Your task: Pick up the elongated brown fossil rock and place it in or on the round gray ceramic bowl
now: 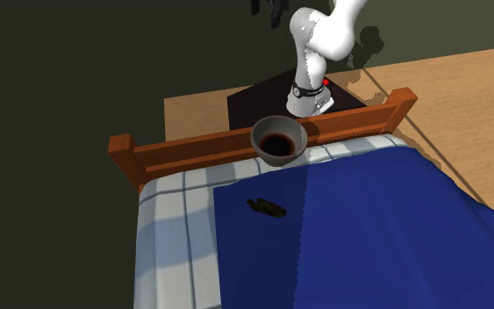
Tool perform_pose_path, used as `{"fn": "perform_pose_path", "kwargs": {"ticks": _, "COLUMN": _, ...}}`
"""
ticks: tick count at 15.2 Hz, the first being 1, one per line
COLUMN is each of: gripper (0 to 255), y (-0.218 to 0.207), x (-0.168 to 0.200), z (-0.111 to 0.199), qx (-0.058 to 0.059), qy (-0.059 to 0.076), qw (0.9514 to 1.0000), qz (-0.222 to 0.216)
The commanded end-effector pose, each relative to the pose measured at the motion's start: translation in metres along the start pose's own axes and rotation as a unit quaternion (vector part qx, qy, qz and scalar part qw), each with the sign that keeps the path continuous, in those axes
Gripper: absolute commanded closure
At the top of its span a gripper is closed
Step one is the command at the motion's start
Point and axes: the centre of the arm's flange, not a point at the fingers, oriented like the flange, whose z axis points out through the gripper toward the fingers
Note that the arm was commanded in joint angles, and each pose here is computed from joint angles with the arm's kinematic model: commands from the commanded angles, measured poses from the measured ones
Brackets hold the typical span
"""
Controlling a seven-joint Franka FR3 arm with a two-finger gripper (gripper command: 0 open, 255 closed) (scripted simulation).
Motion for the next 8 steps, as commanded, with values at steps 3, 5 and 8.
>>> {"fn": "perform_pose_path", "kwargs": {"ticks": 3, "gripper": 0, "y": -0.017, "x": 0.001, "z": 0.018, "qx": 0.006, "qy": 0.003, "qw": 0.9997, "qz": 0.023}}
{"fn": "perform_pose_path", "kwargs": {"ticks": 5, "gripper": 0, "y": -0.034, "x": 0.003, "z": 0.036, "qx": 0.012, "qy": 0.005, "qw": 0.9989, "qz": 0.046}}
{"fn": "perform_pose_path", "kwargs": {"ticks": 8, "gripper": 0, "y": -0.061, "x": 0.007, "z": 0.063, "qx": 0.022, "qy": 0.009, "qw": 0.9965, "qz": 0.080}}
